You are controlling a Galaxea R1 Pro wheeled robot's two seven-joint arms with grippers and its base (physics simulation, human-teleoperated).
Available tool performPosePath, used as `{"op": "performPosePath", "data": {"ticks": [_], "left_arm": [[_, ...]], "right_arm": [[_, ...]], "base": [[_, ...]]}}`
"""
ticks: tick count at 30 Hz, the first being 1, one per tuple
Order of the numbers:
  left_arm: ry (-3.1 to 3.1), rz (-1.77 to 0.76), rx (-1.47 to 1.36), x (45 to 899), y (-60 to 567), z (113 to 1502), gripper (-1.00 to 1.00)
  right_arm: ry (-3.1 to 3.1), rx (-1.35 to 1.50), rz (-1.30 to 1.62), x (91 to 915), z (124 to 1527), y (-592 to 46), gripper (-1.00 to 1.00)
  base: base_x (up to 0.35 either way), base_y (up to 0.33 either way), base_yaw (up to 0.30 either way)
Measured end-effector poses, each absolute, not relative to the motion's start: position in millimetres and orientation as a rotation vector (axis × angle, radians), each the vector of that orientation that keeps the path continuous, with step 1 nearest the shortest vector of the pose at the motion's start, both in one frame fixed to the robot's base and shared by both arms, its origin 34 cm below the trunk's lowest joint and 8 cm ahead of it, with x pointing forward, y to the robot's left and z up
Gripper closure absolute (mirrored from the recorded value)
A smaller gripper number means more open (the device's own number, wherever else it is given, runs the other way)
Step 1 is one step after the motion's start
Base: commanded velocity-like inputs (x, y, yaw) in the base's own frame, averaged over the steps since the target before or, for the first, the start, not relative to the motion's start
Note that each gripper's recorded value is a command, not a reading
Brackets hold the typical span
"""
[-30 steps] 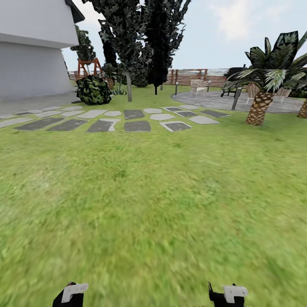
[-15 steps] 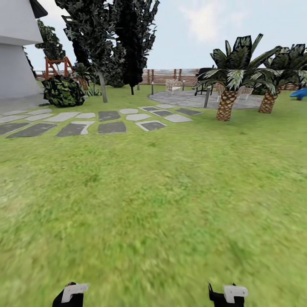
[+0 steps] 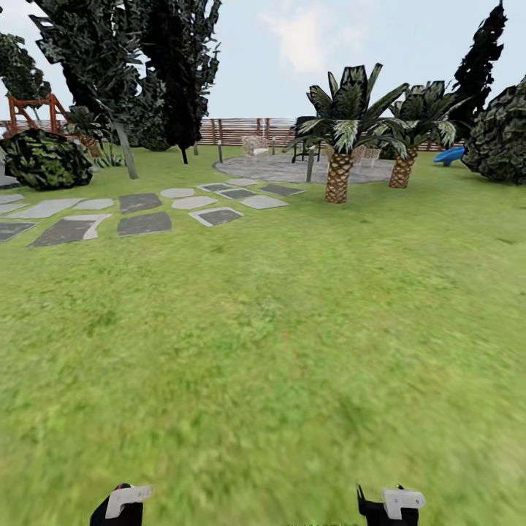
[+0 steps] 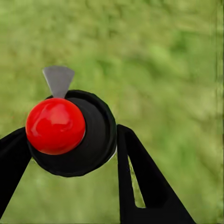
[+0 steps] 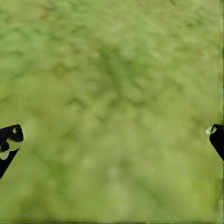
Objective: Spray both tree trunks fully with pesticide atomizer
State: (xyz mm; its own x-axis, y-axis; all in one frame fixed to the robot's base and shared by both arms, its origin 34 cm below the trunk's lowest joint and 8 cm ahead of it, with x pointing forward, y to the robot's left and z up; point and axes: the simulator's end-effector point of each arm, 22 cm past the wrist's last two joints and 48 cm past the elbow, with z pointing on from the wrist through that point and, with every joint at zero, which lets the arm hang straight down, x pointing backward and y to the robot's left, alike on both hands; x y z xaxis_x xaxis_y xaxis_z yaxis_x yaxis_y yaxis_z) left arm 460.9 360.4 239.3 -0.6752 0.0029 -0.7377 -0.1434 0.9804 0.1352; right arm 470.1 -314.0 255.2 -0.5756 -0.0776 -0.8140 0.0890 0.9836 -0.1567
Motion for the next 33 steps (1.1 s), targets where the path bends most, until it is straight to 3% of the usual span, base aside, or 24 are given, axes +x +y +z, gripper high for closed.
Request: {"op": "performPosePath", "data": {"ticks": [33], "left_arm": [[2.303,0.23,-0.097,460.6,360.3,239.1,1.0]], "right_arm": [[2.172,0.008,-0.222,470.1,255.3,-314.0,-1.0]], "base": [[0.0,-0.276,-0.3]]}}
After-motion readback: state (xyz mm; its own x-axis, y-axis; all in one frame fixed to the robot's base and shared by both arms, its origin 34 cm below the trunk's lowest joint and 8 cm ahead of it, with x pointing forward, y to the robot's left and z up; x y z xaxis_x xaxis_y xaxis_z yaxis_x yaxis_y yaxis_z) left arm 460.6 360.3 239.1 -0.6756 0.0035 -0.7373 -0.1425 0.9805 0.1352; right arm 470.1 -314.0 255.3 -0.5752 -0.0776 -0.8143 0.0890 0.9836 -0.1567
